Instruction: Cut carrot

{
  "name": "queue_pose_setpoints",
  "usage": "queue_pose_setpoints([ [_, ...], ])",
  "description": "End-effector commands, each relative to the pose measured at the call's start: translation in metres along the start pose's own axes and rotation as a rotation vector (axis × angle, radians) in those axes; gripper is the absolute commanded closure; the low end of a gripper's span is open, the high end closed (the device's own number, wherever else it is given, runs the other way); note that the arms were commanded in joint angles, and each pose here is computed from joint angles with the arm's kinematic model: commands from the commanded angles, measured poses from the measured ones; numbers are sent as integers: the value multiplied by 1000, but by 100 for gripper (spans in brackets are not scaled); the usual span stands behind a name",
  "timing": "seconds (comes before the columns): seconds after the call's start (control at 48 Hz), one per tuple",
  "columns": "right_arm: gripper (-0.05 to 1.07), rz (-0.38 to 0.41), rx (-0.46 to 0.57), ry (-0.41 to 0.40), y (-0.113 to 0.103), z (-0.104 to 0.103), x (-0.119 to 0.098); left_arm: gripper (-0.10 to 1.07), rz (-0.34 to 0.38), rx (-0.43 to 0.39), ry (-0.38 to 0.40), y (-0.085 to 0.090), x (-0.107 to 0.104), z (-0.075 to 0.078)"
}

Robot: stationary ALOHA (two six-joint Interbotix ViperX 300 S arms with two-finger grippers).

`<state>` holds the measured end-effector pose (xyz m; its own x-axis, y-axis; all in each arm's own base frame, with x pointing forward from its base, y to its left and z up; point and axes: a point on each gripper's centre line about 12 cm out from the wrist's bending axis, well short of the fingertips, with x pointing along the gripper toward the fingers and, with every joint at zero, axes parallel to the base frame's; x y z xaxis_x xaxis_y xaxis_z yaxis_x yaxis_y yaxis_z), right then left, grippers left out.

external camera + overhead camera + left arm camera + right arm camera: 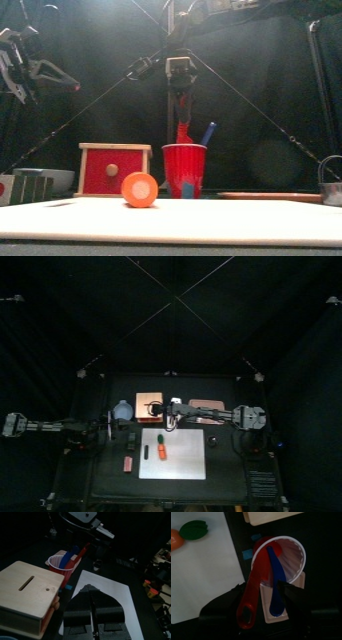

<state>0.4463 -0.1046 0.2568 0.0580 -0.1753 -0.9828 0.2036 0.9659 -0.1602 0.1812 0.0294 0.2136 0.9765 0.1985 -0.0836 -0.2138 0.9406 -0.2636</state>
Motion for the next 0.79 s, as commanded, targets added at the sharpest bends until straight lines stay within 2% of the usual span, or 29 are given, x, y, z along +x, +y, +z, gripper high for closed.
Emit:
queue_pose_setpoints([
  [0.0,33,-1,11,-44,-6,0,-19,99,1,-3,-11,-1,2,4],
  [0.25,45,8,6,-64,-7,3,-25,99,1,-3,-11,-1,2,4],
  [0.542,46,54,-42,-72,-3,7,-25,99,2,-4,-11,-1,2,4],
  [0.771,42,79,-4,-66,-11,13,-18,99,2,-2,-10,-1,2,4],
])
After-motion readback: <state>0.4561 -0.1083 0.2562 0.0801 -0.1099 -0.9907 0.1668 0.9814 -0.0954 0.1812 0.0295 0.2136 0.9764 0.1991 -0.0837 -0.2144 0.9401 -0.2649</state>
